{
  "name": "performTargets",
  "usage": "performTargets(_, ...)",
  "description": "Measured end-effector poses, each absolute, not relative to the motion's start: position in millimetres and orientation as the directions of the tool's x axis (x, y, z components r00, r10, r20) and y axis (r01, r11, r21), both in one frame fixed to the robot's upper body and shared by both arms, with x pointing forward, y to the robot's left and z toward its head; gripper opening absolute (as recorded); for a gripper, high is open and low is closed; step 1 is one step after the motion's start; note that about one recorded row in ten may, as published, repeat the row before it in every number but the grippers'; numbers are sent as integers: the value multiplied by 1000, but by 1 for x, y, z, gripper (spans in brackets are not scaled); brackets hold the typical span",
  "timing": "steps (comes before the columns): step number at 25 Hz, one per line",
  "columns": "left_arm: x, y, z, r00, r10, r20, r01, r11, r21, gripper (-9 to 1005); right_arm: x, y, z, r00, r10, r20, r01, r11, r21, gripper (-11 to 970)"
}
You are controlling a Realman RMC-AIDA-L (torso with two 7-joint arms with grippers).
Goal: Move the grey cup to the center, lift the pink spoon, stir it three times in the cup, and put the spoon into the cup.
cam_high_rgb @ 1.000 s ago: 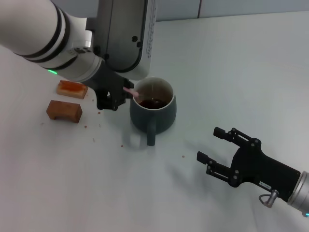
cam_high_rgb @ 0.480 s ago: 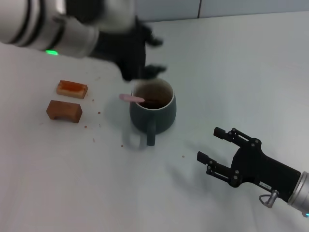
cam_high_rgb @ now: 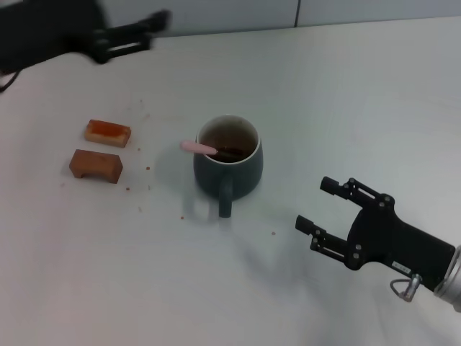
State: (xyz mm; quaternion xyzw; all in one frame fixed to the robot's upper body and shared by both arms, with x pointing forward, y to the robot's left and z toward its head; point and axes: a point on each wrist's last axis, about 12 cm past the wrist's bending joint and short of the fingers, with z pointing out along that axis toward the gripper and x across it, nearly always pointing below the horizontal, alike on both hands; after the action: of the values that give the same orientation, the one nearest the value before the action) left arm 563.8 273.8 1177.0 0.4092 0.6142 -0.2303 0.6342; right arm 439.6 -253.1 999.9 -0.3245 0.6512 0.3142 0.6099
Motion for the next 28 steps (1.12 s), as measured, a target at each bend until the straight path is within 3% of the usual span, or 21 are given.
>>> performTargets(5, 554, 297, 1148, 147, 164, -975, 769, 602, 217, 809, 444, -252, 1003, -29, -40, -999, -815, 580, 0, 758)
performTargets(7, 536, 305, 1106, 171, 226, -959, 735, 618, 277, 813, 448, -250, 1005, -19, -41, -999, -820, 573, -8, 758)
performTargets(11, 529, 305, 1086, 165, 258, -952, 709, 640, 296, 813, 450, -249, 1006, -19, -36, -999, -824, 567, -5, 758)
performTargets(12, 521, 301, 1066, 161, 278, -947, 683, 661, 310, 813, 450, -249, 1007, -20, -34, -999, -826, 564, -3, 758)
performTargets(22, 492, 274, 1033, 191, 291, -937, 748, 575, 331, 813, 447, -254, 1010, -1, -32, -999, -839, 545, -17, 758)
performTargets(28, 482, 275, 1032, 186, 257, -948, 775, 555, 302, 812, 446, -253, 1009, 2, -51, -999, -858, 513, -28, 758)
